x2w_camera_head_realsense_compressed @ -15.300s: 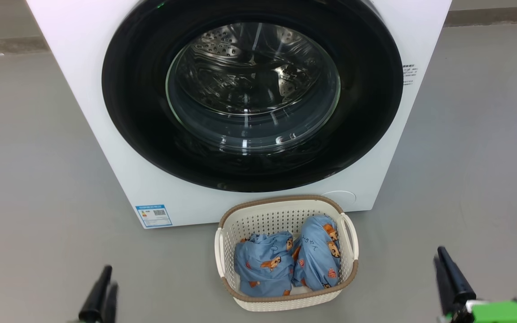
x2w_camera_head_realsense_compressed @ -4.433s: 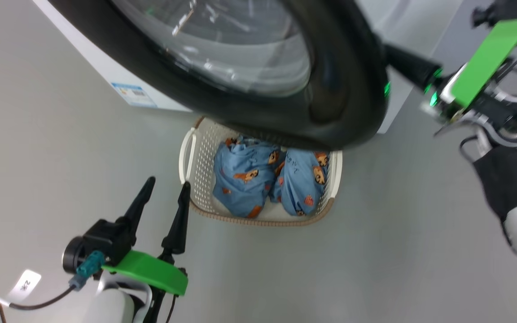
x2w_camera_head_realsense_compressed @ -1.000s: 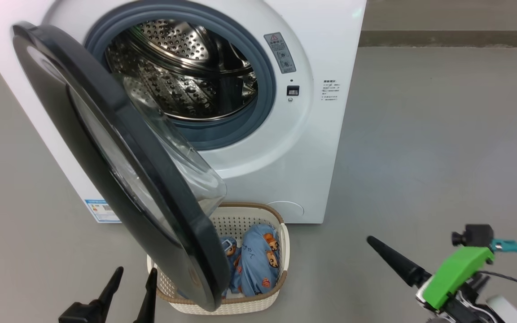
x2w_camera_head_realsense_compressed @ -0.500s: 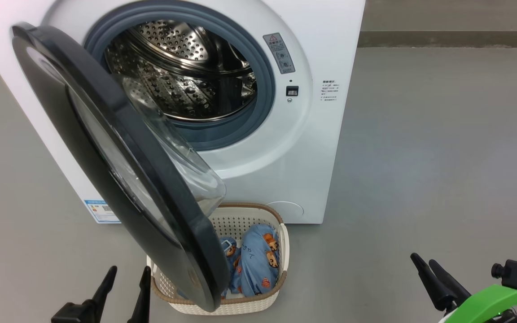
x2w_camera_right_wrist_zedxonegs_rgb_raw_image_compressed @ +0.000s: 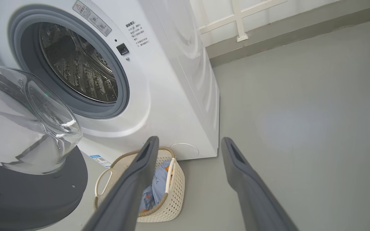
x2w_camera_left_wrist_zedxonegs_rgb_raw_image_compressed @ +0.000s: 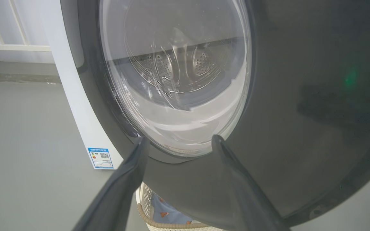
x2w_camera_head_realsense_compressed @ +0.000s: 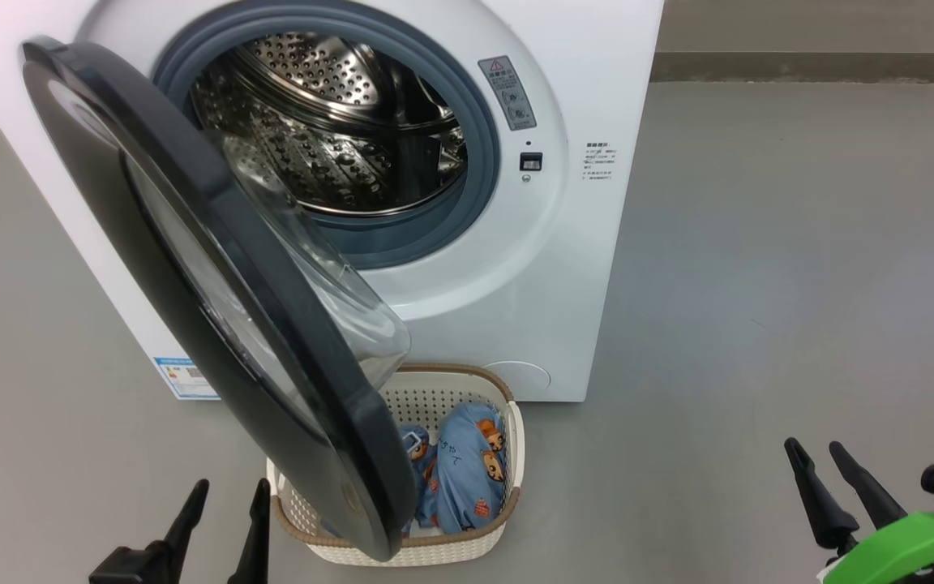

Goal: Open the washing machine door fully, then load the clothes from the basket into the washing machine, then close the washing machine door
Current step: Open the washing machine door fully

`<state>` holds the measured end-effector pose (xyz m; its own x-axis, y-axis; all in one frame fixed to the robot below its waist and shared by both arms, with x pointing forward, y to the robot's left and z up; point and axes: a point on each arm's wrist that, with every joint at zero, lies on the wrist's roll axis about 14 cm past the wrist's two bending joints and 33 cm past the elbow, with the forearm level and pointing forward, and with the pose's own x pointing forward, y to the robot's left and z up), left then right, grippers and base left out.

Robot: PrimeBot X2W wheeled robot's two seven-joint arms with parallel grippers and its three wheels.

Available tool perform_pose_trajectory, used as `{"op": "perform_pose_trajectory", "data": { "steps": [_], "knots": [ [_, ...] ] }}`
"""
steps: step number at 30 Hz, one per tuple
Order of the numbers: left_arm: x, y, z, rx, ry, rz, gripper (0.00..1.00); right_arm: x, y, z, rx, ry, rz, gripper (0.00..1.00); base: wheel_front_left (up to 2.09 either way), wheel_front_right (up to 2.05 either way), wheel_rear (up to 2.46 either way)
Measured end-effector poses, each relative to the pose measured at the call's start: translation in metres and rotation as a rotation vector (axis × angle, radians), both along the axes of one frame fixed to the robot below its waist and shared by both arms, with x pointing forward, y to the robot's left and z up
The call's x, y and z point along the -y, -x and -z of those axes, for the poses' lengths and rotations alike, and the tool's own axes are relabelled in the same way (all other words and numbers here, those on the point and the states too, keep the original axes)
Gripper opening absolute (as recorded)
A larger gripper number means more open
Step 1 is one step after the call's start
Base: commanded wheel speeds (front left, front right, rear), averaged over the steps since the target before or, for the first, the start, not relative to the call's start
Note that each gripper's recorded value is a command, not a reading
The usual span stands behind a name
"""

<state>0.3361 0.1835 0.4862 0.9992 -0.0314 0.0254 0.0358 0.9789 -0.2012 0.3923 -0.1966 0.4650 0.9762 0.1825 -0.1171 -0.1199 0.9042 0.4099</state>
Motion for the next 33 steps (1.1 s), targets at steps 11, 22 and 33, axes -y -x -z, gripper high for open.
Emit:
{"op": "perform_pose_trajectory", "data": {
  "steps": [11,22,33],
  "knots": [
    [-0.003,0.000,-0.001,0.002,0.002,-0.011,1.00,0.007,0.011,-0.008,0.084,0.155,0.041,1.00,0.00,0.00,0.00],
    [-0.004,0.000,0.000,-0.001,0.003,-0.014,1.00,0.009,0.027,0.010,0.047,0.221,0.064,1.00,0.00,0.00,0.00],
    [-0.010,0.000,-0.006,0.020,0.002,-0.033,0.00,0.012,0.026,0.007,0.058,0.224,0.077,1.00,0.00,0.00,0.00]
  ]
}}
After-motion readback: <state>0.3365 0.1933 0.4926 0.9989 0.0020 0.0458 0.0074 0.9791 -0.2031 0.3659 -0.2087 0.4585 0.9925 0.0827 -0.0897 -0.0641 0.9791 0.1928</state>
